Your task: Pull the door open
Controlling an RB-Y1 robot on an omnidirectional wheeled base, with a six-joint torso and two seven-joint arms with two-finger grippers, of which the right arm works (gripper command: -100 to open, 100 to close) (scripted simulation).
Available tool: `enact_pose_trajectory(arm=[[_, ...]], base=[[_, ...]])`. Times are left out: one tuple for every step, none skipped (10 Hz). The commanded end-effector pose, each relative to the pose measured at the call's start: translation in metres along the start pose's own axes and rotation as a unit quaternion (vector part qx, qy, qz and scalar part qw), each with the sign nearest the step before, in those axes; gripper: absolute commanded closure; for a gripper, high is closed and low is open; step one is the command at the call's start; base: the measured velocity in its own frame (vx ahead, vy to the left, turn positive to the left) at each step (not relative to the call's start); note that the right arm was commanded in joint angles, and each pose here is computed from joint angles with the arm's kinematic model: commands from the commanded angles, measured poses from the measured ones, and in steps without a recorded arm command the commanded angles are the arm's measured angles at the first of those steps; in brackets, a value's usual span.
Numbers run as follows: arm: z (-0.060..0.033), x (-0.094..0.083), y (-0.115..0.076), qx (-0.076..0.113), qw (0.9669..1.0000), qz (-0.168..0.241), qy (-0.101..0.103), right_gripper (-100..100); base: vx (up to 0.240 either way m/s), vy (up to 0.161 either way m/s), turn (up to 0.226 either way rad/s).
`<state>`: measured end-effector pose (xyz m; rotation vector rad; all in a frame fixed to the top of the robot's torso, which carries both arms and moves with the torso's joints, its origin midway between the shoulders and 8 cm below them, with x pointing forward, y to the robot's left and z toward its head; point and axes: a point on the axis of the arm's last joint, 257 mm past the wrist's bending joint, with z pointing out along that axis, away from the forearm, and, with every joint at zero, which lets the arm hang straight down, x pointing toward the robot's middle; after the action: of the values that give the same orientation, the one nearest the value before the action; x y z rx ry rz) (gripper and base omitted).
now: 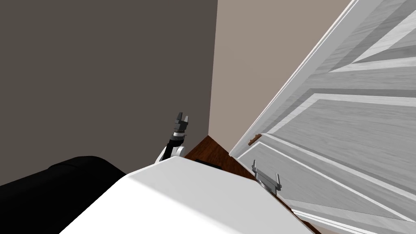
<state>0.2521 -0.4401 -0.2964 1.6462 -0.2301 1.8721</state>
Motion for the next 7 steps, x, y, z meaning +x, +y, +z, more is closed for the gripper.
enact_pose_trajectory(arm=[[-0.0075, -0.01, 0.006, -0.005, 0.9998, 0.013, -0.011, -100], [-0.0116, -0.016, 0.009, -0.008, 0.9996, 0.02, -0.017, -100], [-0.0158, -0.022, 0.012, -0.011, 0.9993, 0.027, -0.023, -100], [-0.0201, -0.027, 0.015, -0.014, 0.9989, 0.034, -0.03, -100], [-0.0244, -0.033, 0.018, -0.018, 0.9984, 0.041, -0.036, -100], [-0.0288, -0.038, 0.022, -0.021, 0.9978, 0.047, -0.042, -100], [-0.0327, -0.042, 0.024, -0.024, 0.9972, 0.053, -0.047, -100]], base=[[0.098, -0.038, 0.083], [0.095, -0.03, 0.109], [0.088, -0.034, 0.109], [0.086, -0.037, 0.088], [0.09, -0.039, 0.111], [0.097, -0.04, 0.097], [0.096, -0.05, 0.094]])
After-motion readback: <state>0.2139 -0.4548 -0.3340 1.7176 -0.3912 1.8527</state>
